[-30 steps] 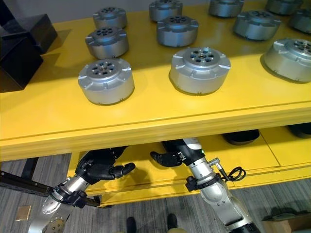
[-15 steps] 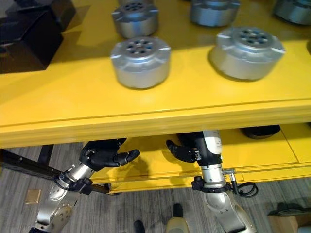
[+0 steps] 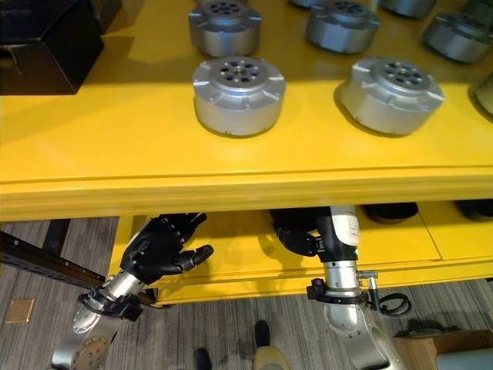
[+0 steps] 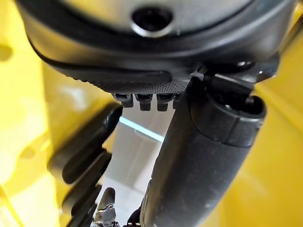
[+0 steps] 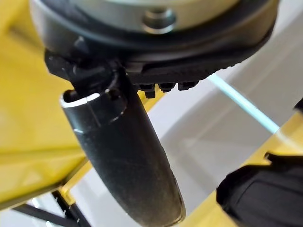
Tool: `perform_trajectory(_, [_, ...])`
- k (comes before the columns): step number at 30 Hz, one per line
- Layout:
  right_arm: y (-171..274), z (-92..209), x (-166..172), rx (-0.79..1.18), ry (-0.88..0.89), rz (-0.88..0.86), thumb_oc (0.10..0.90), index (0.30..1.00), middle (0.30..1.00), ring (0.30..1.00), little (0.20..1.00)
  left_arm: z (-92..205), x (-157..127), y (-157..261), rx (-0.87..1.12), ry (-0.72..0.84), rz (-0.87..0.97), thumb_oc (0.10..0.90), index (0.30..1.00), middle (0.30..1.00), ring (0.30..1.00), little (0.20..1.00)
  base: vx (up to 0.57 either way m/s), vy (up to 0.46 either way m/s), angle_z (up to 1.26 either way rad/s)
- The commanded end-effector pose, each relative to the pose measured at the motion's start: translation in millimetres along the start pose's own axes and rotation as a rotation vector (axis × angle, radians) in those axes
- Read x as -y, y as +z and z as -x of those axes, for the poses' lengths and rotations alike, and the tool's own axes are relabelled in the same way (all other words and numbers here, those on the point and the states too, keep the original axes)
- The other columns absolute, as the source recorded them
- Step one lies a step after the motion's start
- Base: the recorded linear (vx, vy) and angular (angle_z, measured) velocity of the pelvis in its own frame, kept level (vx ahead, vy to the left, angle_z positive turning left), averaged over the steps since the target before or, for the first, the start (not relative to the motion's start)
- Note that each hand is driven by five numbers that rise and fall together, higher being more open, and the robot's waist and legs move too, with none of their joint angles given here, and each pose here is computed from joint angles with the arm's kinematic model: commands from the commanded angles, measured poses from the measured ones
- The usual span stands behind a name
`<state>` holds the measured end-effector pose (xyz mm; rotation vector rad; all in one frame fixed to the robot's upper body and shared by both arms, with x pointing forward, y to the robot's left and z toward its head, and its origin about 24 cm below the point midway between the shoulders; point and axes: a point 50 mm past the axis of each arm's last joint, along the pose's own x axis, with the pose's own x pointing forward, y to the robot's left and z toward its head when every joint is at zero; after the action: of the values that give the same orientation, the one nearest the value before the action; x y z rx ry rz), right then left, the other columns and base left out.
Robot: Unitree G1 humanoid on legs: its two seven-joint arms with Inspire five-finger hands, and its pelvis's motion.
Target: Move parts from the plastic box to the shelf.
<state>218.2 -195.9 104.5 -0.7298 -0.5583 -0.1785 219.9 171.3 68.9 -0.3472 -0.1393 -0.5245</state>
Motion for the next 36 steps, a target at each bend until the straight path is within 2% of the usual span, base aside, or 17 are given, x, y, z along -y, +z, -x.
perform_trajectory(1, [26.3,-25.2,27.6,0.175,-0.204,-0.037,0.900,1.000,1.000,1.000,1.000,-12.2,11.3,36.3,0.198,-0.127,-0.074,0.900,1.000,1.000,1.000,1.000,-0.02,-0.155,0.39])
perform_trajectory(9, [29.6,-31.6,27.5,0.165,-0.157,-0.054,0.900,1.000,1.000,1.000,1.000,-12.9,11.6,43.4,0.228,-0.108,-0.089,0.900,1.000,1.000,1.000,1.000,-0.02,-0.267,0.17])
perform_trajectory(16, [26.2,-36.9,23.8,0.142,-0.071,-0.062,0.900,1.000,1.000,1.000,1.000,-12.9,6.2,52.8,0.323,0.034,-0.105,0.900,1.000,1.000,1.000,1.000,-0.05,-0.210,-0.11])
perform_trajectory(20, [24.0,-37.6,22.7,0.123,-0.041,-0.076,0.900,1.000,1.000,1.000,1.000,-8.8,4.9,51.8,0.326,0.062,-0.110,0.900,1.000,1.000,1.000,1.000,-0.04,-0.120,-0.03])
perform_trajectory(36, [17.6,-36.8,2.0,0.098,0.077,-0.101,0.900,1.000,1.000,1.000,1.000,-9.8,2.8,52.8,0.295,0.032,-0.129,0.900,1.000,1.000,1.000,1.000,-0.02,-0.040,0.02])
